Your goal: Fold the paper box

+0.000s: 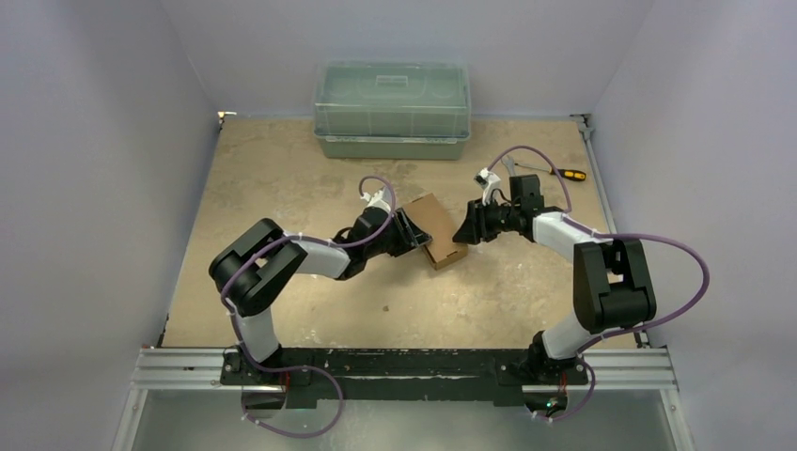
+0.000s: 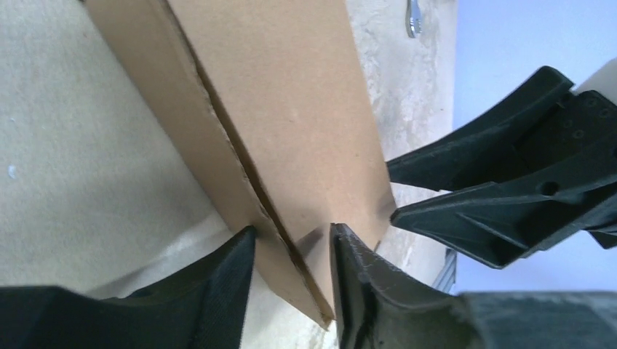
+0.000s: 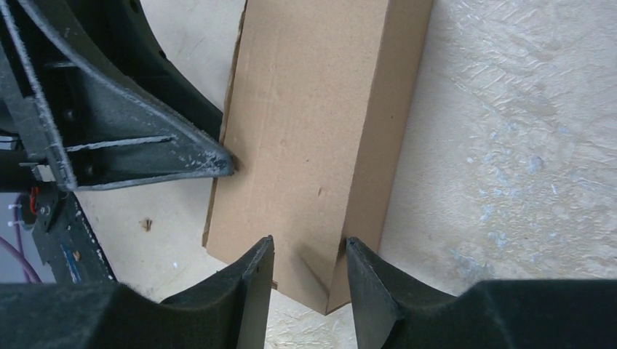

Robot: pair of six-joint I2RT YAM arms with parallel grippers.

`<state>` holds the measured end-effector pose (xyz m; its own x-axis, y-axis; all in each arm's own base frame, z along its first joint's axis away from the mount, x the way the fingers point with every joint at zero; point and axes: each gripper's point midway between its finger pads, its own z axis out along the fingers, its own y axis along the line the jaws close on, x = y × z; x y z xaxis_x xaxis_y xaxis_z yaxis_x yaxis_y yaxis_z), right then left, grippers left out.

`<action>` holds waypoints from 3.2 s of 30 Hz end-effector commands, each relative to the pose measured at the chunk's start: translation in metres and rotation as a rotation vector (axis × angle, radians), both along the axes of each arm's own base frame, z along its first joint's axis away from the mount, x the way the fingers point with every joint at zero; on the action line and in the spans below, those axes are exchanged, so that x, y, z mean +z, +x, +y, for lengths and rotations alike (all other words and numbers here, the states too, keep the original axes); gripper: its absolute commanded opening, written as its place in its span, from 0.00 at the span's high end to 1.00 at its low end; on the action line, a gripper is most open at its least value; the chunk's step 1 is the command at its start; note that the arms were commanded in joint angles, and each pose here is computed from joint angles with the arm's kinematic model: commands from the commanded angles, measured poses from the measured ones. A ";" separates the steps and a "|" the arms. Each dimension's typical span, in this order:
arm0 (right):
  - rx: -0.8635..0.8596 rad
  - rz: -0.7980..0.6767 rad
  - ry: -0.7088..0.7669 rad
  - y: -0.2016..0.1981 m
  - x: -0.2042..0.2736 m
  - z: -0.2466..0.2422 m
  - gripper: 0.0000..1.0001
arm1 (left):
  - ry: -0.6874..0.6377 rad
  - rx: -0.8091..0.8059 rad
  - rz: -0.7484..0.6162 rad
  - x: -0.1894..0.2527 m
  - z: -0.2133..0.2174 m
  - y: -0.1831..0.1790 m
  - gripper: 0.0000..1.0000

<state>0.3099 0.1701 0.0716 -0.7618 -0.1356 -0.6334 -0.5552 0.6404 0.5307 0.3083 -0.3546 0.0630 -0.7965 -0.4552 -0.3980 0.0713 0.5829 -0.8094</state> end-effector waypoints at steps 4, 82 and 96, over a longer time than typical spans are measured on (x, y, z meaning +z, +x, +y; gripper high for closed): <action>0.029 -0.069 0.008 0.008 0.013 0.007 0.62 | 0.000 0.025 0.007 -0.003 -0.001 0.011 0.78; -0.102 -0.174 -0.080 0.035 0.021 0.008 0.73 | 0.072 -0.296 -0.257 0.056 -0.025 0.012 1.00; -0.090 -0.187 -0.073 0.034 0.025 0.010 0.73 | 0.168 -0.205 -0.159 0.009 0.022 0.010 1.00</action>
